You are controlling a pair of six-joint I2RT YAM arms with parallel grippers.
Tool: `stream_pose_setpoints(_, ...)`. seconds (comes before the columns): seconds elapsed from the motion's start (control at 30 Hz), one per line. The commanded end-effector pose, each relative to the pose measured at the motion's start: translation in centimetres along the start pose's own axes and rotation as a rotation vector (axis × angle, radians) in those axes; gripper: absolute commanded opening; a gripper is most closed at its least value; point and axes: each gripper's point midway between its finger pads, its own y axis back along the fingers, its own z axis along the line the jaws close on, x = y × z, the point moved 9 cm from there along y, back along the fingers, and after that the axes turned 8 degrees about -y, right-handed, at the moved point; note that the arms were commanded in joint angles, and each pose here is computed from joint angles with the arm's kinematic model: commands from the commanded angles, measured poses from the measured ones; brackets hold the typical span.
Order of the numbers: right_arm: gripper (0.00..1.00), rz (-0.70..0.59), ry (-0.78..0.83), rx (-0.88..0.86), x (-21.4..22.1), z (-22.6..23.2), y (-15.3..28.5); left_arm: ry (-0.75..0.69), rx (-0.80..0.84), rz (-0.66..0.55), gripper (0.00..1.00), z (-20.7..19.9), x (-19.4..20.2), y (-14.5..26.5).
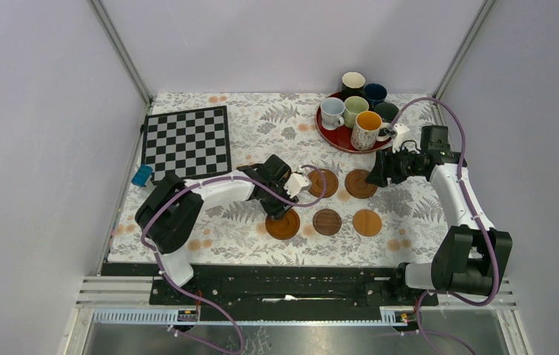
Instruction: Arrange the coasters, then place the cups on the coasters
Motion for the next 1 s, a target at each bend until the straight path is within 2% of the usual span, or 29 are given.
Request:
stream_pose_setpoints(0.0,0.7,-0.011,0.01,-0.014,-0.1,0.1,0.2,0.01,-0.044,0.046,0.43,0.4,0.7,-2.0)
stream_pose_setpoints(0.87,0.71,-0.011,0.008,-0.02,0.1,0.2,0.2,0.024,-0.137,0.049,0.43,1.5,0.8,-1.0)
stream_pose_setpoints(0.97,0.7,-0.008,0.006,-0.024,0.1,0.2,0.2,0.024,-0.135,0.034,0.46,1.4,0.6,-0.6)
